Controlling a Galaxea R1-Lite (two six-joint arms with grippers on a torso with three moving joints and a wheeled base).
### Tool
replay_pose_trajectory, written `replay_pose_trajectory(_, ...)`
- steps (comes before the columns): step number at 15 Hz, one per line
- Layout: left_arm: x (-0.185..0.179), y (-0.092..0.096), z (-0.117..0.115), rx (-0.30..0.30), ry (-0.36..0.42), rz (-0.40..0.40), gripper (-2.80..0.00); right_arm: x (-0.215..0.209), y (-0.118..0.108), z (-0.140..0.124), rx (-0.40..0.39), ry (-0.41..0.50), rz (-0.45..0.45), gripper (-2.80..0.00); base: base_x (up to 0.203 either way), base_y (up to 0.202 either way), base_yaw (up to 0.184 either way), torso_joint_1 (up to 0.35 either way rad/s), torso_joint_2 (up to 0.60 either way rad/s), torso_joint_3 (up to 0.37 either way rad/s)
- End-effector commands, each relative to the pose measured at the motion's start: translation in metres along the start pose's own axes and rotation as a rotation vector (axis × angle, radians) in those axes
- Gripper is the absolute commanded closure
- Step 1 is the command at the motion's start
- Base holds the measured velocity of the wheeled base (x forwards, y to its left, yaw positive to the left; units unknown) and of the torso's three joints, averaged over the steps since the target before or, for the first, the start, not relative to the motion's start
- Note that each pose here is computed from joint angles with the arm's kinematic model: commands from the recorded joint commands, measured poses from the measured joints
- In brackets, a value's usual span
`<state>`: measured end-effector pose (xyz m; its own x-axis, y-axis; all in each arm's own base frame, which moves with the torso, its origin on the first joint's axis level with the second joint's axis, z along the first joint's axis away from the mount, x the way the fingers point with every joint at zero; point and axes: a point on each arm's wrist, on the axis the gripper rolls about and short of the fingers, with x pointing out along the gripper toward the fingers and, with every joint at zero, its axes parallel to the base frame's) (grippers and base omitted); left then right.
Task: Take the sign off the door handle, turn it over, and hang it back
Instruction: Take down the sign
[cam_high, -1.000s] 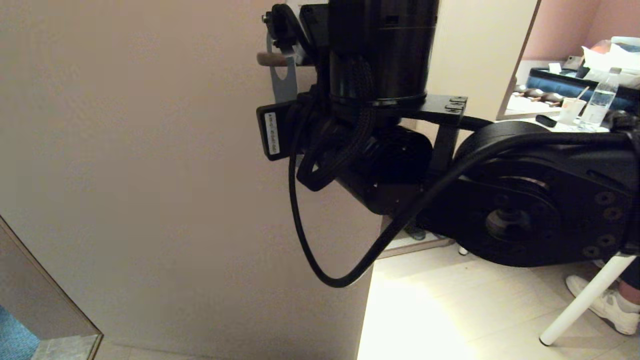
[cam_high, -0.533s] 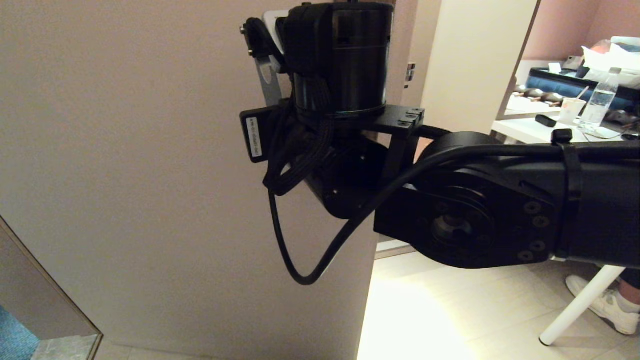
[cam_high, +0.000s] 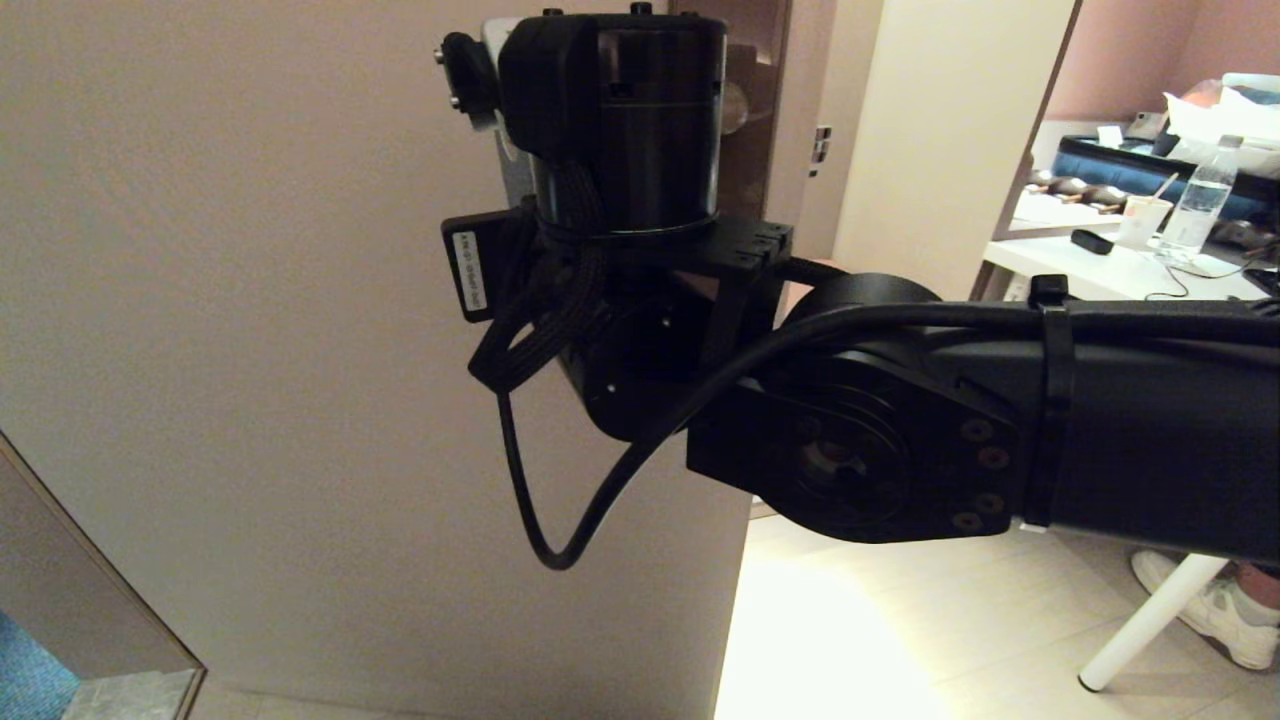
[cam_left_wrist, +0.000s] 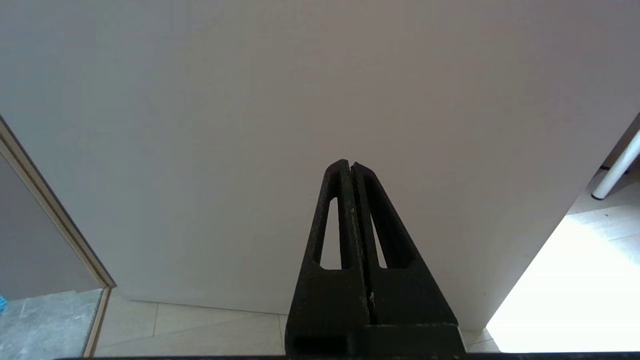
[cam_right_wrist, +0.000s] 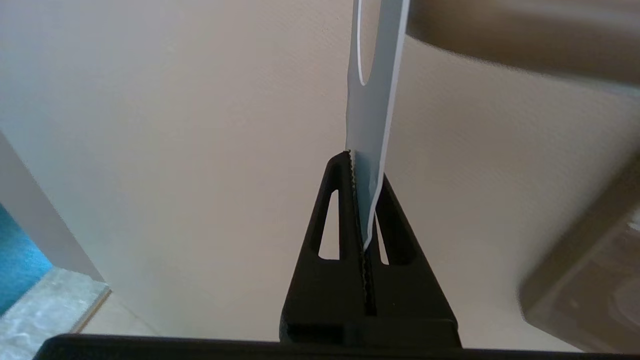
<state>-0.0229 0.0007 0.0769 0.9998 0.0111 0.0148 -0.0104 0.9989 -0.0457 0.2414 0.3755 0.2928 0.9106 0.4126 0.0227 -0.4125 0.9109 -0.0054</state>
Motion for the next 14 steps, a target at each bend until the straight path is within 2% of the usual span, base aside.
replay_pose_trajectory(1,0.0,0.0,0.0,-0.001,0.001,0.001,0.0,0.003,0.004,-0.003,-0.001,-0.001,0.0,0.0,0.0,0.0,0.0,0.0,0.0,0.0)
replay_pose_trajectory(5,0.0,0.0,0.0,-0.001,0.001,0.0,0.0,0.003,0.011,-0.004,0.005,-0.006,0.015,0.0,0.0,0.0,0.0,0.0,0.0,0.0)
replay_pose_trajectory(10,0.0,0.0,0.0,-0.001,0.001,0.001,0.0,-0.013,0.024,0.001,0.004,-0.005,0.088,0.0,0.0,0.0,0.0,0.0,0.0,0.0)
replay_pose_trajectory(14,0.0,0.0,0.0,-0.001,0.001,0.001,0.0,-0.031,0.02,0.01,-0.018,0.0,0.11,0.0,0.0,0.0,0.0,0.0,0.0,0.0)
